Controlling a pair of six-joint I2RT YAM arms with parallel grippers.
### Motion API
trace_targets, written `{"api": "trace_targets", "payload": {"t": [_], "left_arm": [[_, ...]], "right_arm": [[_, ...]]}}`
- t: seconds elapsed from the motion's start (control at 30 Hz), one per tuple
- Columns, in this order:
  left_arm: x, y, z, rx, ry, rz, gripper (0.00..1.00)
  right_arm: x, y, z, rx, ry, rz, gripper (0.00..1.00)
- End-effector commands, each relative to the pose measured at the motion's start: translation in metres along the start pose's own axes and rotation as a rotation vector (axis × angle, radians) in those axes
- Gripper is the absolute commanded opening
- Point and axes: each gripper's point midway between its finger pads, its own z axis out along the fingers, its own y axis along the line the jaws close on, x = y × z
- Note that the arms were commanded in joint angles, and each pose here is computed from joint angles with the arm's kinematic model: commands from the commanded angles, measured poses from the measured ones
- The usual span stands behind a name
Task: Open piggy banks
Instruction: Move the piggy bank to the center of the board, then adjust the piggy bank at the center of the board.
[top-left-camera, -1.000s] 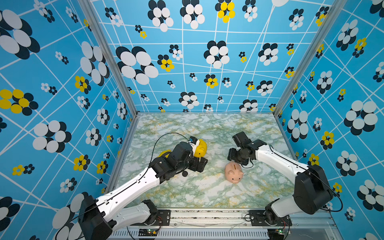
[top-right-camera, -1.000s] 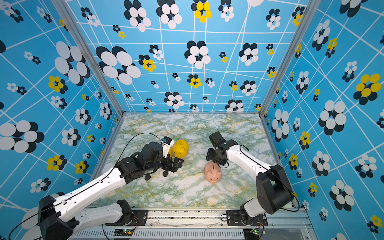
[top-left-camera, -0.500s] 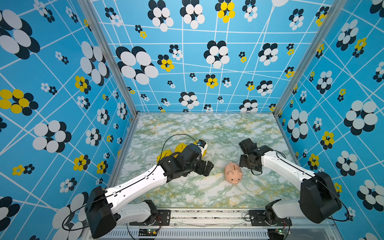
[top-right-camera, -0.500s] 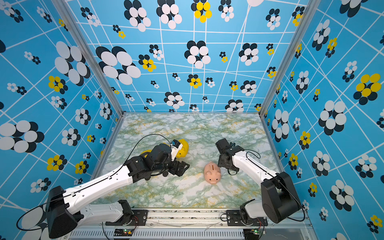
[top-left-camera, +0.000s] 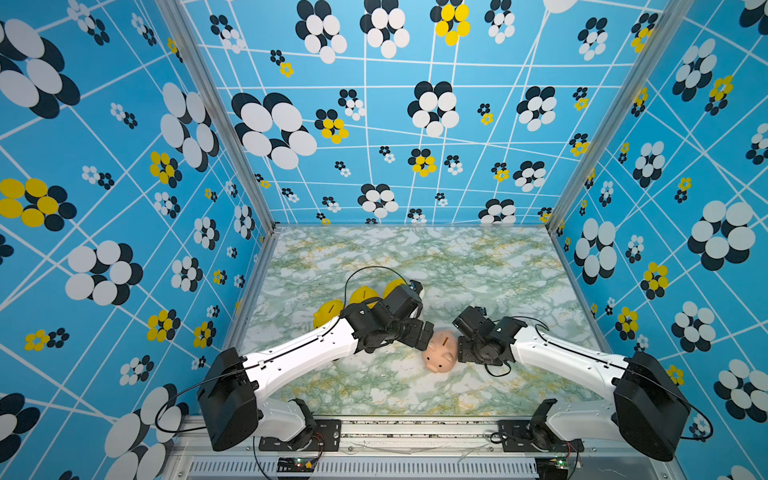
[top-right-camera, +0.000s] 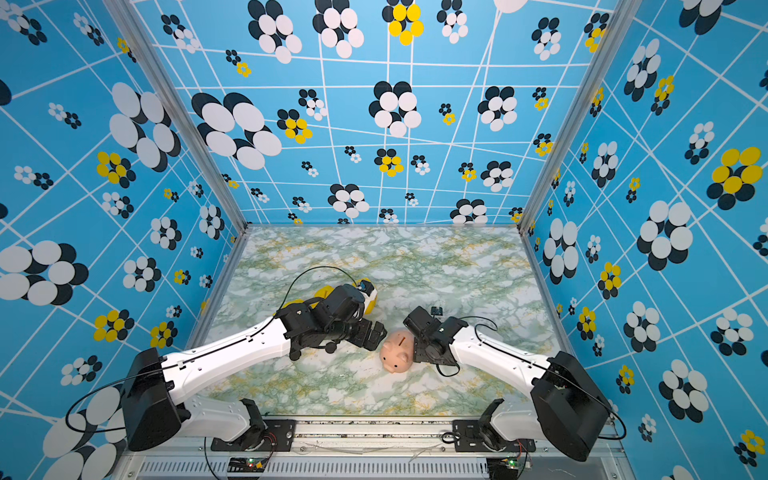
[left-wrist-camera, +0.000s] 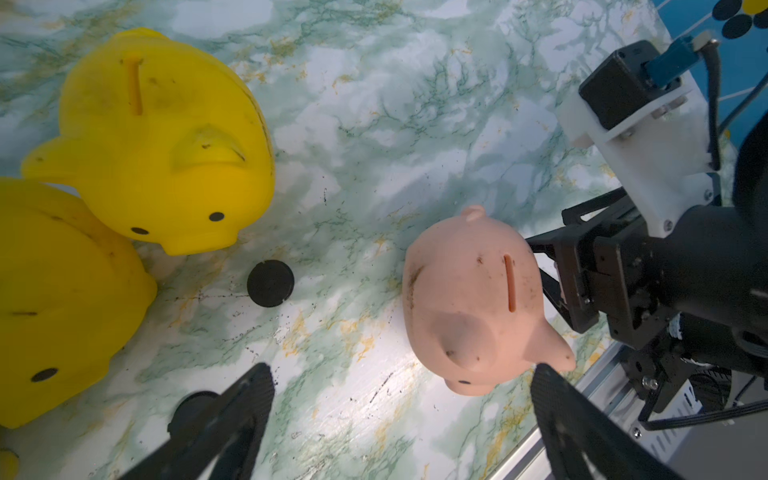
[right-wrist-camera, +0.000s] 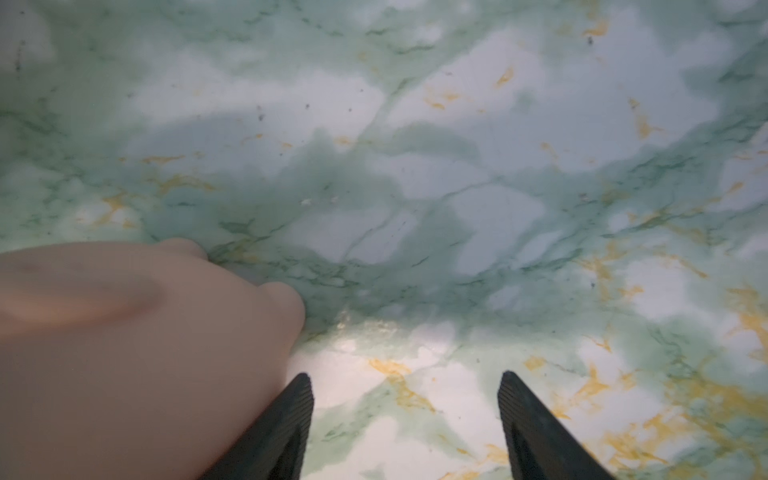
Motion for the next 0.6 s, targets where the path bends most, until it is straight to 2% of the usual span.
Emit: {"api": "trace_targets", "payload": {"t": [0.0,0.1,0.3,0.57], "left_arm": [[0.011,-0.015,0.000,0.074,0.070,0.052,0.99],[0.017,-0.025,0.002,0.097,0.120,0.114,0.99],[0.021,-0.031,0.014,0.012,0.220,0.165,0.99],[0.036,-0.038,0.034,-0.143,0.337,0.153,0.99]], "right_arm": [[-0.006,0.006,0.002,-0.002,-0.029,0.041,0.75],[-0.010,-0.007,-0.001,0.042,-0.069,0.006,0.81],[-0.023,-0.038,-0.008,0.081,-0.127,0.030,0.99],[-0.042,-0.069,-0.021,0.064,-0.184,0.051,0.99]]}}
